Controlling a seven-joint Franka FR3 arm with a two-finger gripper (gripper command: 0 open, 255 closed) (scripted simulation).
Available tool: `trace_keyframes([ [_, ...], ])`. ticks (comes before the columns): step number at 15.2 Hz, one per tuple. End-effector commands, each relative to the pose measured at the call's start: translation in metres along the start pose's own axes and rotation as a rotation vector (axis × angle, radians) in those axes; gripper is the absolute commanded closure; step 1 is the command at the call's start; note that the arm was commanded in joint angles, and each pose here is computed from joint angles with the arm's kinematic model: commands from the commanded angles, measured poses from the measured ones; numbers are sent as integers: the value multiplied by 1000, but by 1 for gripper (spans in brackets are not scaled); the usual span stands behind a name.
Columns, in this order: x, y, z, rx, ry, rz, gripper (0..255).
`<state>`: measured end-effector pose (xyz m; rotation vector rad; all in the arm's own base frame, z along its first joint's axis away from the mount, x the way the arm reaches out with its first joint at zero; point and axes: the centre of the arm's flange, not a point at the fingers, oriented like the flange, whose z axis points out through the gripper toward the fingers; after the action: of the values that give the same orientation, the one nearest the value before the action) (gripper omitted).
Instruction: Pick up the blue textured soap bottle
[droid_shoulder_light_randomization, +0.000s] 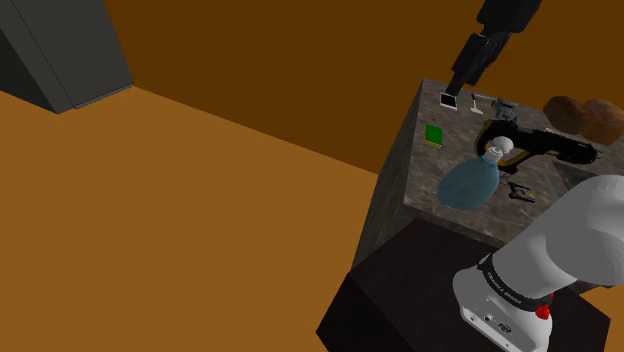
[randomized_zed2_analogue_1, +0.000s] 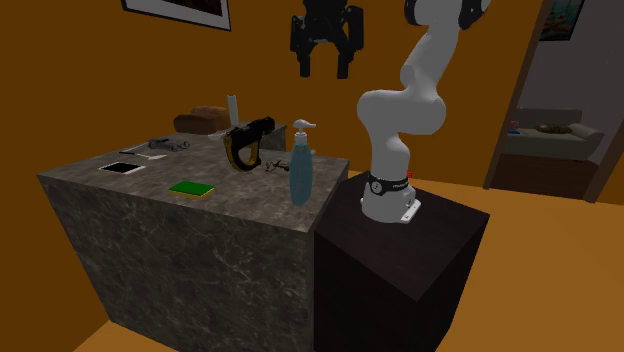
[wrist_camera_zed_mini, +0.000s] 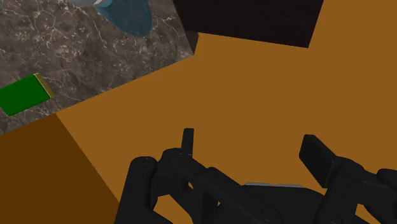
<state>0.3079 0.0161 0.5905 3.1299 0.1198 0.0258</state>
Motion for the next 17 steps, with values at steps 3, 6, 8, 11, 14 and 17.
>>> trace_keyframes([
  [3,-5,8,21,-30,-25,-24,0],
  [6,-13,22,52,-75,-62,-60,0],
  [8,-19,33,73,-104,-87,-84,0],
  [11,-29,50,102,-149,-124,-121,0],
  [14,-38,68,130,-194,-161,-157,0],
  [17,-48,88,157,-239,-199,-193,0],
])
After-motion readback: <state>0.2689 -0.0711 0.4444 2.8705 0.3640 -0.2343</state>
